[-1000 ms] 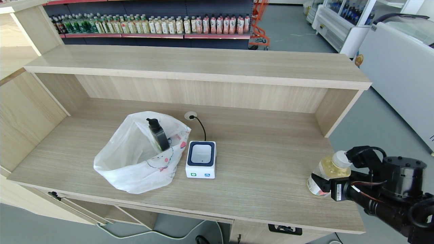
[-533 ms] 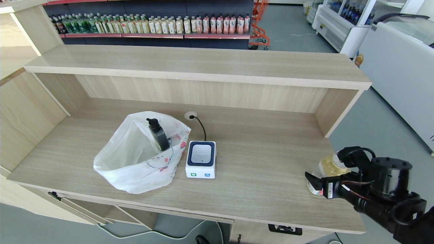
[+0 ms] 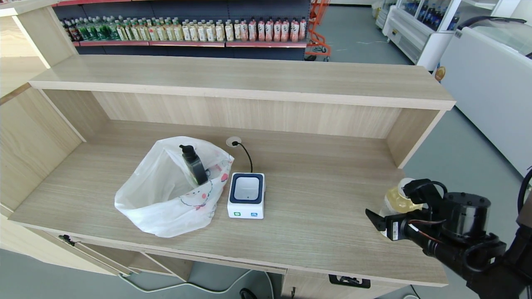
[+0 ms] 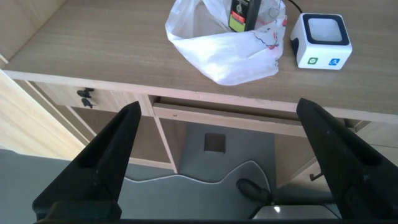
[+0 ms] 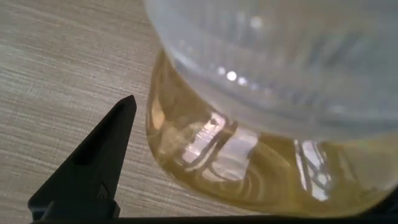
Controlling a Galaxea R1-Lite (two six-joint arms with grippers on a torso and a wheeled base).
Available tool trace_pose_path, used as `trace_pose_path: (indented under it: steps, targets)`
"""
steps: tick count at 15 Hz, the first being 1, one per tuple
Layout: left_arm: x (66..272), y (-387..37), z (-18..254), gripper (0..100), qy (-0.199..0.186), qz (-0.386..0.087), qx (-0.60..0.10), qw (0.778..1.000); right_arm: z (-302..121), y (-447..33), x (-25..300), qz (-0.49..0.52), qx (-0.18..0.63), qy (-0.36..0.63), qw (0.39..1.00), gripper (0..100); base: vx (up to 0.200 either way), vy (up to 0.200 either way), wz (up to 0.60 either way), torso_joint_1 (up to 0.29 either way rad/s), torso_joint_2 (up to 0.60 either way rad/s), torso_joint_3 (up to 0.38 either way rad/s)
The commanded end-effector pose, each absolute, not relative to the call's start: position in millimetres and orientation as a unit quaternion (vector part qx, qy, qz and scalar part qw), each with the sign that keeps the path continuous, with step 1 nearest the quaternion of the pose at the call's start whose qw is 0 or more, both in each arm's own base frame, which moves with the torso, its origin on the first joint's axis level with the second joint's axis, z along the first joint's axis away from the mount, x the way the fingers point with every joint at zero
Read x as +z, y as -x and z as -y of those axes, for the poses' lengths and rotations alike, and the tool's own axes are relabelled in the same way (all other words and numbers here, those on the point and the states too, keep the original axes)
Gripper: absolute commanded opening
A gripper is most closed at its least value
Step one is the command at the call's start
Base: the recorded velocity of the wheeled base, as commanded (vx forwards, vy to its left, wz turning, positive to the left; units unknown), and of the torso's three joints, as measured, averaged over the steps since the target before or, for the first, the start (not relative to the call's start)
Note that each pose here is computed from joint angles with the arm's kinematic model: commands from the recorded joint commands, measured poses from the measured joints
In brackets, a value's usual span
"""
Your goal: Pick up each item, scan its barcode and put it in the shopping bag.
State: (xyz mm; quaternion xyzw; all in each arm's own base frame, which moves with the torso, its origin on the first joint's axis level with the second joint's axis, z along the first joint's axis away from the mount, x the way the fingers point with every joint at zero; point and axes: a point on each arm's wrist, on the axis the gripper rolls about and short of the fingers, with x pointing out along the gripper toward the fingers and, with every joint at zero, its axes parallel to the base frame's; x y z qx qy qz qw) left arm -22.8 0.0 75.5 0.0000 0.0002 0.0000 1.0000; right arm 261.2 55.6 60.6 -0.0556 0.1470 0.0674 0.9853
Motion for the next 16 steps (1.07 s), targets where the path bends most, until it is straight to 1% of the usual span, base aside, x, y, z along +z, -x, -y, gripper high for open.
trace_pose_path:
  steps: [1,2,13,14,15,16]
  targets:
    - [75.5,22.8,0.0,100,0.0,0.0,0.0,1.0,-57.1,-263.0,62.3,-0.135,0.072,0.052,0.987,100,0.0,0.0,0.0,0.0,0.0,0.0]
    - [75.9,22.9,0.0,100,0.0,0.001,0.0,1.0,-57.2,-265.0,64.3,-0.117,0.072,0.048,0.989,0,0.0,0.0,0.0,0.0,0.0,0.0]
    - [75.9,22.9,0.0,100,0.0,0.001,0.0,1.0,-50.2,-262.2,58.8,-0.132,0.064,0.084,0.986,0,0.0,0.0,0.0,0.0,0.0,0.0]
    - [75.5,22.8,0.0,100,0.0,0.0,0.0,1.0,-49.8,-261.9,63.8,-0.122,0.063,0.081,0.987,0,0.0,0.0,0.0,0.0,0.0,0.0]
    - [75.5,22.8,0.0,100,0.0,0.0,0.0,1.0,-48.3,-261.8,82.2,-0.086,0.062,0.069,0.992,0,0.0,0.0,0.0,0.0,0.0,0.0]
    - [75.5,22.8,0.0,100,-0.001,0.0,0.0,1.0,-44.8,-261.1,106.4,-0.05,0.076,0.041,0.995,0,0.0,0.0,0.0,0.0,0.0,0.0]
